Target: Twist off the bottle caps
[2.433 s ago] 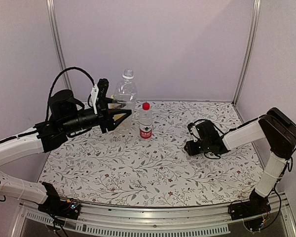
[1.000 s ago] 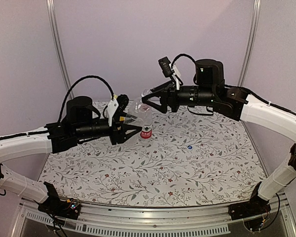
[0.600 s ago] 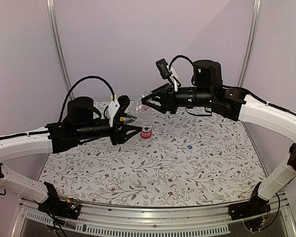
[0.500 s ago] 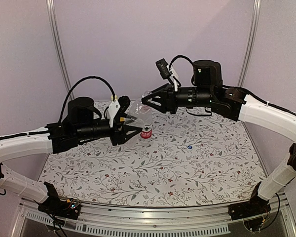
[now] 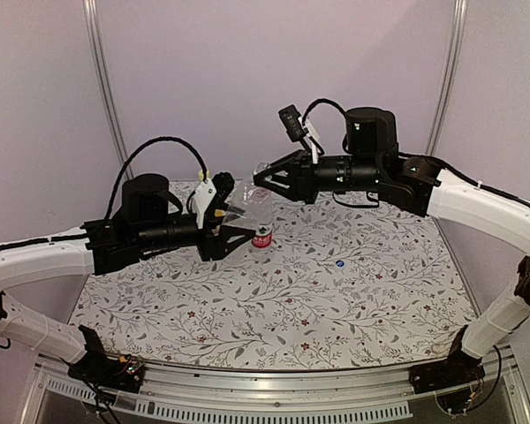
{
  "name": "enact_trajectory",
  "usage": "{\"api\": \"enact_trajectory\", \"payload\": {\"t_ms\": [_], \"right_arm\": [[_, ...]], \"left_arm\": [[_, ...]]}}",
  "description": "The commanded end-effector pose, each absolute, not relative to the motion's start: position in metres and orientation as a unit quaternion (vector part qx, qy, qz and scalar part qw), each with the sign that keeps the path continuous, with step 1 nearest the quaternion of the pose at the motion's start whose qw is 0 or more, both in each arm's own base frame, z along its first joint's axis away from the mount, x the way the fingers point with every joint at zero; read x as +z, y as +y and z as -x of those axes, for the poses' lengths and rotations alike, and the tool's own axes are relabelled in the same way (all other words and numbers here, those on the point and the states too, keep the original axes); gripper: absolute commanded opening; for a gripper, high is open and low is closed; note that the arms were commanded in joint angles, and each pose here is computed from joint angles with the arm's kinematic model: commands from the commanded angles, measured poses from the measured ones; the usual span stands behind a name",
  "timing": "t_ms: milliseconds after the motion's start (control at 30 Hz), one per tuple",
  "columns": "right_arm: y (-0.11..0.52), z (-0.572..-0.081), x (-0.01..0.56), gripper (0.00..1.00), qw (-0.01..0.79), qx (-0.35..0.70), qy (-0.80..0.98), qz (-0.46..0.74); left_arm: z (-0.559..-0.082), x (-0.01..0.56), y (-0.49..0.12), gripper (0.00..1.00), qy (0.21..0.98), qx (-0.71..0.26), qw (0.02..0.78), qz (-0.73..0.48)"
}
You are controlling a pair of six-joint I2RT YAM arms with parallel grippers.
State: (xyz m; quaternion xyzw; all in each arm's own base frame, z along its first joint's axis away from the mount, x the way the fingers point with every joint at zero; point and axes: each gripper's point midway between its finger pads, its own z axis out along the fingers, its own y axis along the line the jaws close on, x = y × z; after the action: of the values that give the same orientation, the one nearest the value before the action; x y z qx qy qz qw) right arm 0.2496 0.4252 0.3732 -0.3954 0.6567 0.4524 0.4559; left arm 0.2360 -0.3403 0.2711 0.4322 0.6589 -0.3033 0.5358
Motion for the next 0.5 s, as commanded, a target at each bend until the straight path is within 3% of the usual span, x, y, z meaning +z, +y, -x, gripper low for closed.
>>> {"api": "enact_trajectory", "payload": {"t_ms": [0,100,467], "right_arm": [[0.417,-0.263,0.381,0.00,0.490,0.410,0.672,0.375],[0.406,-0.269,0.382,0.00,0.503,0.382,0.683,0.366],[0.307,-0.339,0.337,0.00,0.535,0.198,0.778,0.262]], "left_arm": [[-0.235,0.282,-0.345,0.71,0.649,-0.299,0.546,-0.436],[-0.237,0.280,-0.343,0.98,0.655,-0.295,0.544,-0.433],[-0.249,0.300,-0.322,1.00,0.666,-0.260,0.584,-0.386]]}}
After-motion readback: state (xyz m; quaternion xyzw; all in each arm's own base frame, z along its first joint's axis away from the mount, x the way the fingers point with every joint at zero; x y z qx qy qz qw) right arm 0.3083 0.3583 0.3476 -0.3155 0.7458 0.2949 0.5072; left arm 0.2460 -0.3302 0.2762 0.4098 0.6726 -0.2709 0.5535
